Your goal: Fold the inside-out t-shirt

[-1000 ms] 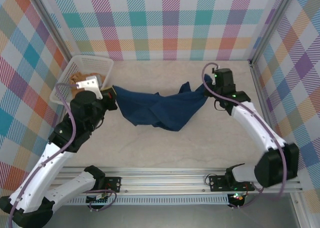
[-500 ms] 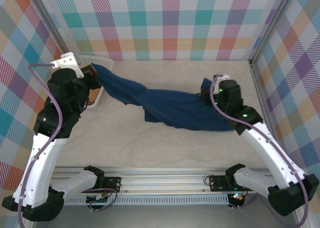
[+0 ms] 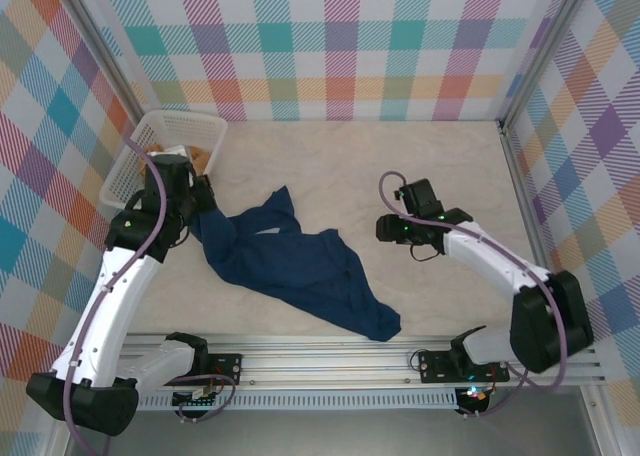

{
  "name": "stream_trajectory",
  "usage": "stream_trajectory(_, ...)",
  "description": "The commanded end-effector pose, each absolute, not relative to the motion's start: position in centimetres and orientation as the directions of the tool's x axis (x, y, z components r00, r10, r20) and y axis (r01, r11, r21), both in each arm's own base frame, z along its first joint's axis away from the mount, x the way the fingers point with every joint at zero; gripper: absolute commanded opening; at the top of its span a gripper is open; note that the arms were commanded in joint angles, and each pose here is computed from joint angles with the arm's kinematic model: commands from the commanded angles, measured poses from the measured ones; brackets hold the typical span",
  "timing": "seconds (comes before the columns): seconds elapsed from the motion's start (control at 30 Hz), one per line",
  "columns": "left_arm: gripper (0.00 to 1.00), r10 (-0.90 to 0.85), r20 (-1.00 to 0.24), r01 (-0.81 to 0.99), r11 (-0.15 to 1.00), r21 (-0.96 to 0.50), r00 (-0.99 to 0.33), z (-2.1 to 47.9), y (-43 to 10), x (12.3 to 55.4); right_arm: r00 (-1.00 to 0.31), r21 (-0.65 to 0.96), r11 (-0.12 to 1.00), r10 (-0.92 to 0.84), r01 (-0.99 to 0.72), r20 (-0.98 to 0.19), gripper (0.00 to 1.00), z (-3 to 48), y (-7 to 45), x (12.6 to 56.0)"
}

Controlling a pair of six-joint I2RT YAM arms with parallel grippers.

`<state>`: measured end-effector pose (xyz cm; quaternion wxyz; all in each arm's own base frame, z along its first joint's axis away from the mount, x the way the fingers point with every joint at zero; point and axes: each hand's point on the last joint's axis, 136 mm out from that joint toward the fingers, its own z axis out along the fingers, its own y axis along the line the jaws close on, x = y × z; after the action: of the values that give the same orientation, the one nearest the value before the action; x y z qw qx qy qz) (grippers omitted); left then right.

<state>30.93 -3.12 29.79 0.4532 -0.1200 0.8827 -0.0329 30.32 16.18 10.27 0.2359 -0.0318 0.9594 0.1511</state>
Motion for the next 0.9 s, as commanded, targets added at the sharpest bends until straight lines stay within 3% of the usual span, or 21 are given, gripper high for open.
stream_trajectory(0.0,0.0,-0.27,-0.79,-0.165,0.963,-0.213,-0.551,30.0,-3.3,30.8,-0.883,0.37,0.881,-0.103,-0.295,-0.457,0.6,10.6,21.4,30.2)
stream_trajectory(0.27,0.0,-0.276,-0.79,-0.135,0.961,-0.241,-0.548,30.2,-3.9,31.1,-0.784,0.065,0.862,-0.423,-0.502,-0.455,0.66,7.5,28.2,31.9)
stream_trajectory(0.5,0.0,-0.28,-0.8,-0.134,0.96,-0.247,-0.531,30.9,-3.5,30.6,-0.771,-0.109,0.846,-0.523,-0.523,-0.363,0.73,3.3,29.0,33.6)
stream_trajectory(0.6,0.0,-0.284,-0.804,-0.136,0.959,-0.25,-0.522,31.3,-3.4,30.3,-0.768,-0.199,0.842,-0.538,-0.501,-0.347,0.65,2.8,27.5,34.4)
stream_trajectory(0.73,0.0,-0.281,-0.81,-0.147,0.96,-0.239,-0.516,31.6,-3.0,30.0,-0.785,-0.241,0.859,-0.512,-0.452,-0.35,0.45,3.7,24.8,35.5)
stream_trajectory(0.87,0.0,-0.279,-0.815,-0.188,0.959,-0.212,-0.507,31.9,-1.7,29.6,-0.805,-0.243,0.882,-0.468,-0.404,-0.364,0.44,4.9,22.0,35.9)
